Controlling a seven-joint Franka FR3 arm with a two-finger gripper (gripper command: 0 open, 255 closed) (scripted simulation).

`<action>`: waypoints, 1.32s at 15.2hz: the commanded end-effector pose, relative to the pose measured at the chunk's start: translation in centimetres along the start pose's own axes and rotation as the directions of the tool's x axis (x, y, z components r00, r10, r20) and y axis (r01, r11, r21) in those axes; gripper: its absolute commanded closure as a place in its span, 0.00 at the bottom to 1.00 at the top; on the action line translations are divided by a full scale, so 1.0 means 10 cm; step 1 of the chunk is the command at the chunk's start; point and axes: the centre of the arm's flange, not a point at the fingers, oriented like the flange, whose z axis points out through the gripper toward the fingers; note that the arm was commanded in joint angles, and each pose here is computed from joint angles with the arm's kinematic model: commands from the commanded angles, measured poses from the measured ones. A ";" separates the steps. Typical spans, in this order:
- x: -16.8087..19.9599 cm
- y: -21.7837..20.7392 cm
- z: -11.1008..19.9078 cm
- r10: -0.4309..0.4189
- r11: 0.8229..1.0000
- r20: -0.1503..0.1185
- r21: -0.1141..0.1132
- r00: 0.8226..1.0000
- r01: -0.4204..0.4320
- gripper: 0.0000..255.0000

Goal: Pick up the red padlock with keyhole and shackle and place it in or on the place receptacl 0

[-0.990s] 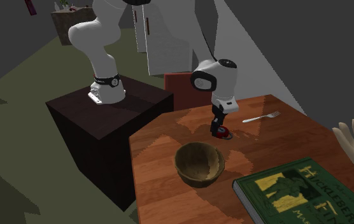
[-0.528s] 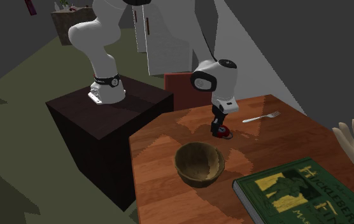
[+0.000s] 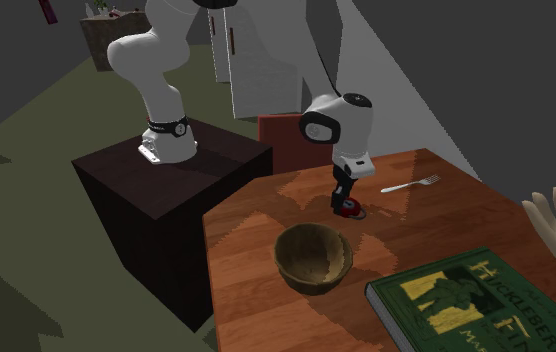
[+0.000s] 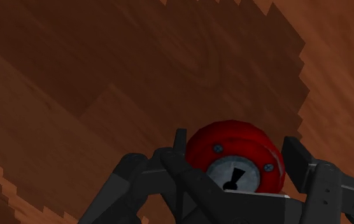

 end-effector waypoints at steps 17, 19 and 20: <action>0.00 -0.05 -0.84 0.000 1.000 0.000 0.000 1.000 0.000 1.00; 0.00 -0.06 -0.95 0.000 1.000 0.000 0.000 1.000 0.000 1.00; 0.00 -0.06 -1.00 0.000 1.000 0.000 0.000 1.000 0.000 1.00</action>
